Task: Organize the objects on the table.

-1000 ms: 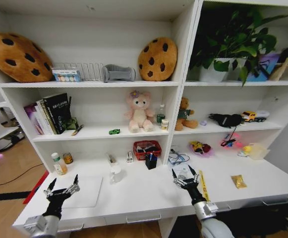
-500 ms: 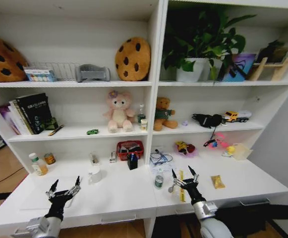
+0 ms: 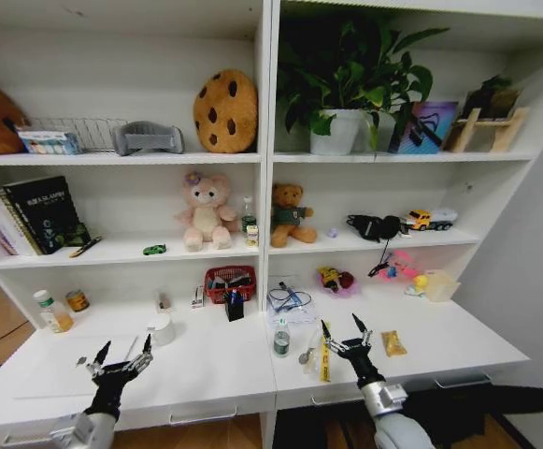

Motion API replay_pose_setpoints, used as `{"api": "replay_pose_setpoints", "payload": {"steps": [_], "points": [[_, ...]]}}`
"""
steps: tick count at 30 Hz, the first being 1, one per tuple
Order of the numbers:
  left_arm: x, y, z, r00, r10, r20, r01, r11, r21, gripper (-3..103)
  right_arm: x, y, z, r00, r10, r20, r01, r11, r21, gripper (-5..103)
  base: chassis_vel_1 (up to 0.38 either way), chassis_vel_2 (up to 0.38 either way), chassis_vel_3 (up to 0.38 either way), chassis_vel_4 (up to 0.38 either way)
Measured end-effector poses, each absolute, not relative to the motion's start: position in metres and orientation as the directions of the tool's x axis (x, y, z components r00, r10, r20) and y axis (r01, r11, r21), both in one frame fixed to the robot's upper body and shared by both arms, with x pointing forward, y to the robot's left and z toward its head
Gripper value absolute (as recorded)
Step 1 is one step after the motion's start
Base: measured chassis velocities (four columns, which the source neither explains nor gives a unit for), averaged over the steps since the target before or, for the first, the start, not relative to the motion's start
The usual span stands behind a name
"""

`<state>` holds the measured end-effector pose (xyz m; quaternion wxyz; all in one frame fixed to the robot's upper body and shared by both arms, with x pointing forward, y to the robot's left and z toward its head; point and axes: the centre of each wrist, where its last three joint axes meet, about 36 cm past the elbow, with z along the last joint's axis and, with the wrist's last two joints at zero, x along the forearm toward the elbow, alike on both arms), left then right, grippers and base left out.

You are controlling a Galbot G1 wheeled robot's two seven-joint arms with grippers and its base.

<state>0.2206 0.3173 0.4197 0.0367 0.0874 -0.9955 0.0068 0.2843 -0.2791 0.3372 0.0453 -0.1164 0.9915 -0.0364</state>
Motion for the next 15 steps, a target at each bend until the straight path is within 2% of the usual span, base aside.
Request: {"api": "replay_pose_setpoints", "payload": {"steps": [1, 3, 7, 15], "points": [[0.221, 0.317, 0.42, -0.982, -0.174, 0.074, -0.175, 0.985, -0.007, 100, 0.284, -0.279, 0.337, -0.969, -0.234, -0.081, -0.227, 0.97, -0.083, 100, 0.0, 0.0, 0.0, 0.0], [0.22, 0.317, 0.419, -0.982, -0.175, 0.074, -0.175, 0.984, -0.004, 100, 0.275, -0.272, 0.331, -0.943, -0.327, -0.061, -0.32, 0.942, -0.101, 100, 0.0, 0.0, 0.0, 0.0], [0.219, 0.312, 0.416, -0.981, -0.176, 0.08, -0.177, 0.984, -0.009, 100, 0.27, -0.264, 0.326, -0.928, -0.37, -0.047, -0.363, 0.925, -0.11, 100, 0.0, 0.0, 0.0, 0.0], [0.217, 0.31, 0.414, -0.981, -0.174, 0.085, -0.176, 0.984, -0.009, 100, 0.274, -0.262, 0.321, -0.923, -0.381, -0.043, -0.375, 0.92, -0.113, 100, 0.0, 0.0, 0.0, 0.0]]}}
